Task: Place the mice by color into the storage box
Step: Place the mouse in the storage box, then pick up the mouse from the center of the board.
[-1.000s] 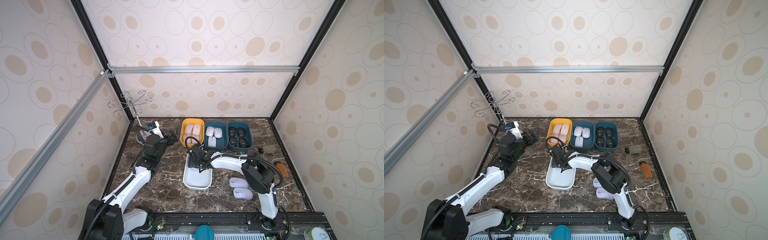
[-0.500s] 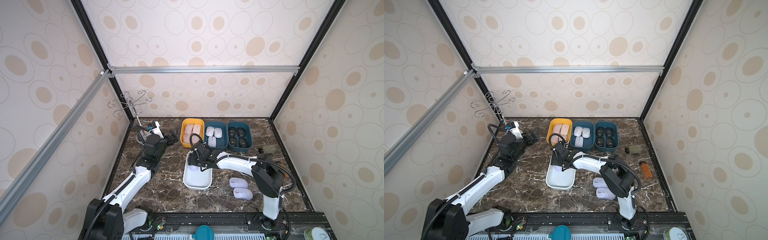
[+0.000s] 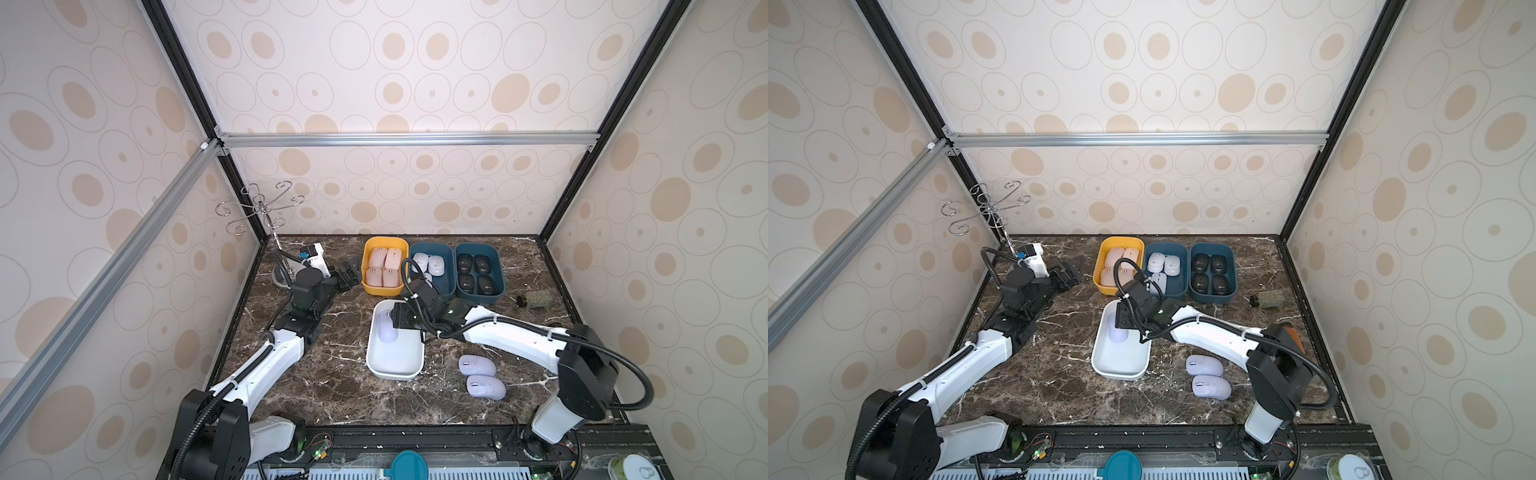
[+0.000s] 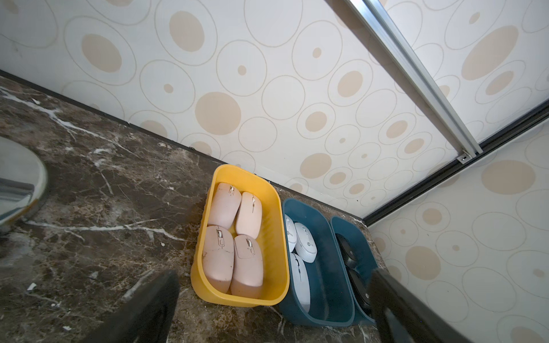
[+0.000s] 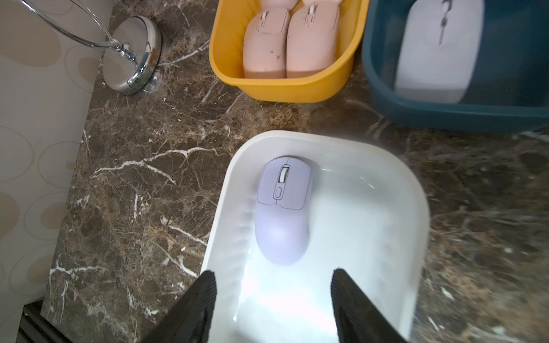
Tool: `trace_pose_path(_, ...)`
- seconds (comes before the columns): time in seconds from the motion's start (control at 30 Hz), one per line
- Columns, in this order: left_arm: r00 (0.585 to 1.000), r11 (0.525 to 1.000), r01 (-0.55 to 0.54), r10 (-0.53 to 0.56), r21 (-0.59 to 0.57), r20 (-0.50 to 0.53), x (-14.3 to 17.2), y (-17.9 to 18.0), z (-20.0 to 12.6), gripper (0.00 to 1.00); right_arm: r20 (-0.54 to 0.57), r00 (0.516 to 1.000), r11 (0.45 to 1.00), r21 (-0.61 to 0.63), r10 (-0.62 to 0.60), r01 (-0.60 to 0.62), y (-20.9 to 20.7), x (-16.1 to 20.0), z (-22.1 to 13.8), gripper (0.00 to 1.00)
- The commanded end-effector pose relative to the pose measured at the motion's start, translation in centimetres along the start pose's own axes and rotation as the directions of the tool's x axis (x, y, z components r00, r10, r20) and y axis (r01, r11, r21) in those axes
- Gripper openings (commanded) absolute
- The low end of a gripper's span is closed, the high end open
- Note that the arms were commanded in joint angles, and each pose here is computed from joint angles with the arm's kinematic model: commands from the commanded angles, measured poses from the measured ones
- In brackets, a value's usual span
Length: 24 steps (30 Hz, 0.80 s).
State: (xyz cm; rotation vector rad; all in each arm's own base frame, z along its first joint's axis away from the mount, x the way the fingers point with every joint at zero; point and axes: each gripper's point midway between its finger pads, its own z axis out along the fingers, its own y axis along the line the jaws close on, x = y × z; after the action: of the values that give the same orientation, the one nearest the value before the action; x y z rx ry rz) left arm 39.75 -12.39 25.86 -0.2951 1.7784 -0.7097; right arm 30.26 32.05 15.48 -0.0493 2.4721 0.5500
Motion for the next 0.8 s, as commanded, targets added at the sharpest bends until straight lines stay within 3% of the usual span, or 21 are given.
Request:
trace_pose_path(0.0,0.999,0.997,0.039,-0.039,0.072,0.003,-0.8,-1.5,0.1,1.00,-0.056,0.993,0.979,0.169,-0.107,0.115,-4.8,1.9,-2.2,0.64)
trace_pose_path(0.2,0.998,0.992,0.059,-0.058,0.109,-0.016,-0.4,-2.1,0.1,1.00,-0.150,0.978,0.923,0.338,-0.143,0.187,-11.4,5.4,-7.0,0.68)
trace_pose_path(0.3,0.998,0.988,0.063,-0.058,0.143,-0.036,0.0,-2.6,0.2,1.00,-0.208,0.969,0.893,0.400,-0.130,0.206,-14.2,7.4,-9.2,0.75)
trace_pose_path(0.5,0.992,0.974,0.090,-0.069,0.207,-0.105,1.3,-3.7,1.0,1.00,-0.260,0.964,0.891,0.424,-0.055,0.165,-17.5,11.1,-11.7,0.86)
trace_pose_path(0.77,0.991,0.975,0.102,-0.080,0.199,-0.112,1.5,-3.5,1.1,1.00,-0.358,0.933,0.891,0.432,0.028,0.139,-20.0,15.6,-11.1,0.74)
